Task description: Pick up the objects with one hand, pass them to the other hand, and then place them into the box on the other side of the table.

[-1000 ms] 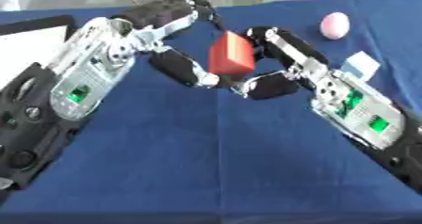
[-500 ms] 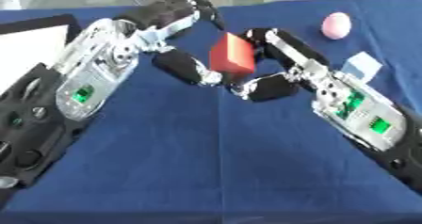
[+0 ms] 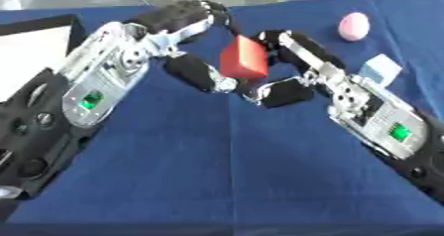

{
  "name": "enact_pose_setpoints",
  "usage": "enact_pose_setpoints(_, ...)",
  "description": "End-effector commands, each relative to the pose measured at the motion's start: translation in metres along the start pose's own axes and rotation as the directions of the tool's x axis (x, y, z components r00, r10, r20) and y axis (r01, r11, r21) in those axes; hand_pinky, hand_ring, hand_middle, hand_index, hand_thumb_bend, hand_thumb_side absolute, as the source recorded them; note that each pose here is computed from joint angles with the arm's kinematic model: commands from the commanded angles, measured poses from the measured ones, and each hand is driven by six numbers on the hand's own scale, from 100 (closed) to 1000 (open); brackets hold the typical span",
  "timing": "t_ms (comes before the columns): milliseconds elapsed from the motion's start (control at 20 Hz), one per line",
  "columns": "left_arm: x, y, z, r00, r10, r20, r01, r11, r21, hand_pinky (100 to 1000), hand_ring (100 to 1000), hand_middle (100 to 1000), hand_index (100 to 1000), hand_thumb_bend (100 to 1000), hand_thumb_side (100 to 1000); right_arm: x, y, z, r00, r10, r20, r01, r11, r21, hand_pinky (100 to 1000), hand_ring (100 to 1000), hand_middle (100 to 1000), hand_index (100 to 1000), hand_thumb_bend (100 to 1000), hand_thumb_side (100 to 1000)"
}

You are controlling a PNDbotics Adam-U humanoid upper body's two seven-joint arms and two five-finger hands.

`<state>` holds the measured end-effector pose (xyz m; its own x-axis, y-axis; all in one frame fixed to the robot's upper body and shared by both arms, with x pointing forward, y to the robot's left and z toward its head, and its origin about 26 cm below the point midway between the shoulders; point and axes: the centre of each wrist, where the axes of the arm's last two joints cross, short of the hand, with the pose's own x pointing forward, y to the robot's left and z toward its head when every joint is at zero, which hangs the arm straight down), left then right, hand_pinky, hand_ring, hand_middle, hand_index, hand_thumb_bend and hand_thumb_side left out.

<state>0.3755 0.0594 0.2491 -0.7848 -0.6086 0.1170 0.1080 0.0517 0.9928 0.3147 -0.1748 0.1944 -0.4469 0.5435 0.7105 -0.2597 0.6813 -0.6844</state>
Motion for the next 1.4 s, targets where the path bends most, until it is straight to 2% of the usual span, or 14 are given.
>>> enact_pose_setpoints(50, 0.0025, 0.0075, -0.0012, 1.0, -0.014, 0.011, 0.014, 1.0, 0.014, 804, 874, 799, 836, 549, 581, 0.0087, -0.0079, 0.0007, 0.999, 0.032, 0.036, -0.032, 0.999, -0.009, 637, 751, 613, 560, 264, 100)
enact_pose_setpoints(350, 0.0006, 0.0045, -0.0045, 1.0, -0.013, 0.0, 0.013, 1.0, 0.023, 800, 870, 794, 833, 498, 560, 0.0103, -0.0082, 0.0014, 0.998, 0.036, 0.043, -0.035, 0.999, -0.011, 637, 750, 613, 559, 219, 100)
enact_pose_setpoints(950, -0.0001, 0.0005, -0.008, 1.0, 0.015, 0.002, -0.015, 0.998, 0.054, 792, 857, 767, 809, 406, 534, 0.0112, -0.0069, 0.0021, 0.998, 0.039, 0.045, -0.039, 0.999, -0.003, 636, 750, 613, 559, 213, 100)
enact_pose_setpoints(1100, 0.0008, 0.0011, -0.0077, 1.0, 0.027, 0.006, -0.027, 0.997, 0.067, 789, 851, 757, 791, 365, 525, 0.011, -0.0067, 0.0024, 0.998, 0.04, 0.042, -0.04, 0.999, 0.0, 637, 751, 614, 559, 214, 100)
enact_pose_setpoints(1200, 0.0017, 0.0015, -0.0075, 0.999, 0.036, 0.01, -0.037, 0.997, 0.073, 785, 844, 744, 770, 303, 507, 0.0106, -0.0065, 0.0025, 0.998, 0.042, 0.038, -0.042, 0.999, 0.003, 637, 750, 614, 559, 215, 100)
enact_pose_setpoints(1400, 0.0033, 0.0014, -0.0074, 0.999, 0.047, 0.015, -0.048, 0.997, 0.068, 771, 818, 705, 717, 205, 402, 0.0109, -0.0065, 0.0029, 0.998, 0.041, 0.037, -0.041, 0.999, 0.003, 636, 750, 614, 559, 216, 100)
